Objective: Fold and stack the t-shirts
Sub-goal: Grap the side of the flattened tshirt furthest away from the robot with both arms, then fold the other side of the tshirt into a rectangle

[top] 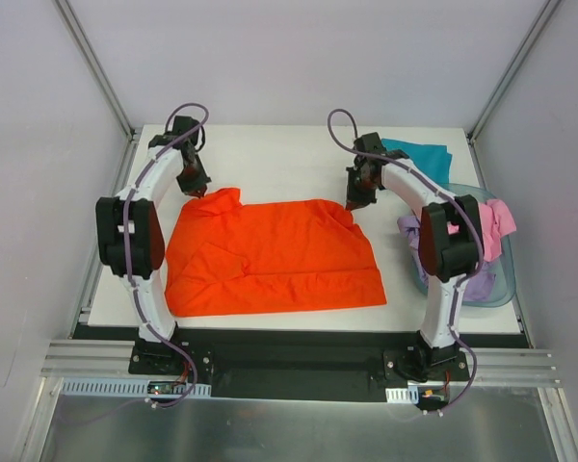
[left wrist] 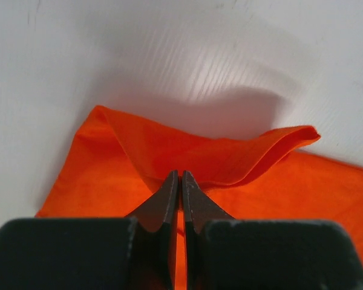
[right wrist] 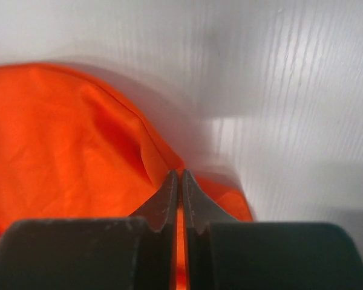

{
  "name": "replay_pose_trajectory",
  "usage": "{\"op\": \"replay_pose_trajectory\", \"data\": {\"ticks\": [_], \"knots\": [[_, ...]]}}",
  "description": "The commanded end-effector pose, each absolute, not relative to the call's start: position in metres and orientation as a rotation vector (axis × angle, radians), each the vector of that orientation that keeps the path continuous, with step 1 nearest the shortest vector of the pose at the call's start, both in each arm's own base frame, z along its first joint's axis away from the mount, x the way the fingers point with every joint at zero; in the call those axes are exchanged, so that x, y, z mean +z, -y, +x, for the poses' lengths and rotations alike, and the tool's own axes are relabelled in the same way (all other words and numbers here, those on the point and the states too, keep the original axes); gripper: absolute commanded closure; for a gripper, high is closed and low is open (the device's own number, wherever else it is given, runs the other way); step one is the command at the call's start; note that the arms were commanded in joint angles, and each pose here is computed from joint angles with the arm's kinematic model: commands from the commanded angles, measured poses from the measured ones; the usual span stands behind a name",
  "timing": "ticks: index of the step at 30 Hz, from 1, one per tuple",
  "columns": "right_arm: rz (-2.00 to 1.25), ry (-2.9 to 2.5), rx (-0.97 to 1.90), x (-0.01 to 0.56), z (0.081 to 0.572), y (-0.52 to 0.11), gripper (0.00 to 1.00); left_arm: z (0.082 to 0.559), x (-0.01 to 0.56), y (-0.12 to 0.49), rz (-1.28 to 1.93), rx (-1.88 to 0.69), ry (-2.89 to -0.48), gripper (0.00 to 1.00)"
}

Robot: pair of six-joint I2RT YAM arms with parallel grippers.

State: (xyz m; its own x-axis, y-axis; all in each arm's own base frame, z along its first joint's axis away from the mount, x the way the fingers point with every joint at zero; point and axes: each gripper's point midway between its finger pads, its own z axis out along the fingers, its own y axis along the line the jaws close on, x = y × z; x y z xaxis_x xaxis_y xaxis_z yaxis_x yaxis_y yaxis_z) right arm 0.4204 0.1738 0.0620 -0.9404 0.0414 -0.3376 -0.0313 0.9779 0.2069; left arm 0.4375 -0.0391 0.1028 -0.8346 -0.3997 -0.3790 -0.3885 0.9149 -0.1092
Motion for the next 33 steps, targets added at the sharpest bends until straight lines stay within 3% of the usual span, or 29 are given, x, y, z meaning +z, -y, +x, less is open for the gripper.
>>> {"op": "replay_pose_trajectory", "data": {"ticks": [1, 13, 25, 33], "knots": [[-0.027, -2.677, 0.372, 0.102, 0.402, -0.177, 0.99, 0.403, 0.129, 0.054, -0.623, -0.081, -2.618, 1.00], [-0.009, -2.690, 0.287, 0.099, 0.341, -0.145, 0.99, 0.289, 0.126, 0.040, -0.762, -0.065, -2.552, 1.00], [-0.094, -2.722, 0.264, 0.103, 0.300, -0.130, 0.99, 0.236, 0.125, 0.041, -0.789, -0.162, -2.494, 1.00], [-0.121, -2.730, 0.203, 0.099, 0.300, -0.122, 0.99, 0.209, 0.123, 0.050, -0.823, -0.256, -2.511, 1.00]]}}
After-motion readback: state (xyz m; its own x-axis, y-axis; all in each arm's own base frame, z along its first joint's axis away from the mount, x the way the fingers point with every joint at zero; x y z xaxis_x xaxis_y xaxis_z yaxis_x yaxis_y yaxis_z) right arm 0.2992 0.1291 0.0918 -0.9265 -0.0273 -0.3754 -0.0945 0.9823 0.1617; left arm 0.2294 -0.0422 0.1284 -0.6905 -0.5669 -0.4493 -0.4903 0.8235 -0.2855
